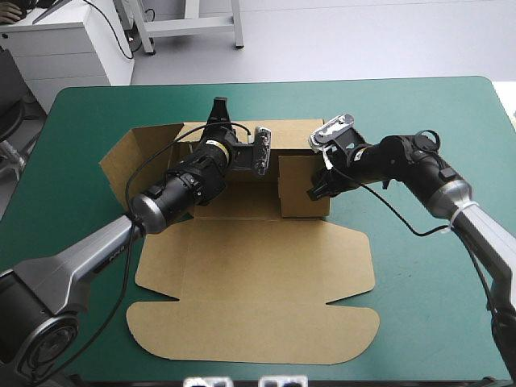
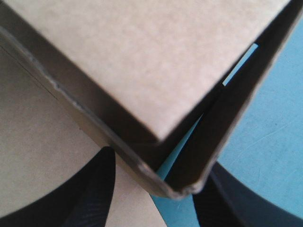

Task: Fold the box

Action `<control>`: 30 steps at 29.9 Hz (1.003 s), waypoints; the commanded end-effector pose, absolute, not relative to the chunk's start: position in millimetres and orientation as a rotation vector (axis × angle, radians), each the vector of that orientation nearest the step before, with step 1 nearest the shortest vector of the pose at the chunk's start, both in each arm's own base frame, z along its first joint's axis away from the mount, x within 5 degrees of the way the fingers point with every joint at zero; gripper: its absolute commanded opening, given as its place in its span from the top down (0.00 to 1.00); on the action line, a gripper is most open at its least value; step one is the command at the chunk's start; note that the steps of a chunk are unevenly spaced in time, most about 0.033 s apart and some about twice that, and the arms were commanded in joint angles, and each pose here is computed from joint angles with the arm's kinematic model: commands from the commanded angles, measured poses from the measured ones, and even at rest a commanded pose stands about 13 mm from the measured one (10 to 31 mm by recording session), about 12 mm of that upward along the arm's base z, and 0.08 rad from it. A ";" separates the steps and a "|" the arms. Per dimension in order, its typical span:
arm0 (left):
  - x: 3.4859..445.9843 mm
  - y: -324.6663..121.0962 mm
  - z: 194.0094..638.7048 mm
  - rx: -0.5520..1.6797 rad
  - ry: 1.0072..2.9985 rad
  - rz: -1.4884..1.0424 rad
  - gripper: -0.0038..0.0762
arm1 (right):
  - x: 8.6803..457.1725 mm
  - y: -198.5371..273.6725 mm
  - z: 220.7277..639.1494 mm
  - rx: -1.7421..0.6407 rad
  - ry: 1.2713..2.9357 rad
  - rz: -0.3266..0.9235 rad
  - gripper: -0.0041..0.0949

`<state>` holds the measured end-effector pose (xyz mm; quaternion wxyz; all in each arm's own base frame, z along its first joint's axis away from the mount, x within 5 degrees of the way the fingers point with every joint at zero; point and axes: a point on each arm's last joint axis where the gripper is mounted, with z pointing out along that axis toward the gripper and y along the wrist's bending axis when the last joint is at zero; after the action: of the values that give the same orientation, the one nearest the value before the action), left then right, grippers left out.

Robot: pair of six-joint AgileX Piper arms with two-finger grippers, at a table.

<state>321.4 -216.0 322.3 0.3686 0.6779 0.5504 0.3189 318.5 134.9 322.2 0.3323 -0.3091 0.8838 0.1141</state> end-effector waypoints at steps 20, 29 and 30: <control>322.0 -201.7 331.8 1.736 1.508 0.771 0.93 | 337.1 162.3 338.0 -0.630 2.051 0.159 0.54; 323.2 -206.1 334.6 1.710 1.459 0.745 0.93 | 339.7 165.1 305.0 -0.638 2.268 0.175 0.79; 323.3 -206.7 335.0 1.704 1.455 0.739 0.93 | 338.7 164.6 303.8 -0.643 2.285 0.172 0.85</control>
<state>328.0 -209.3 323.2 0.3644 0.6831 0.5564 0.3016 343.2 164.8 301.7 0.3971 -0.2588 0.8786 0.0575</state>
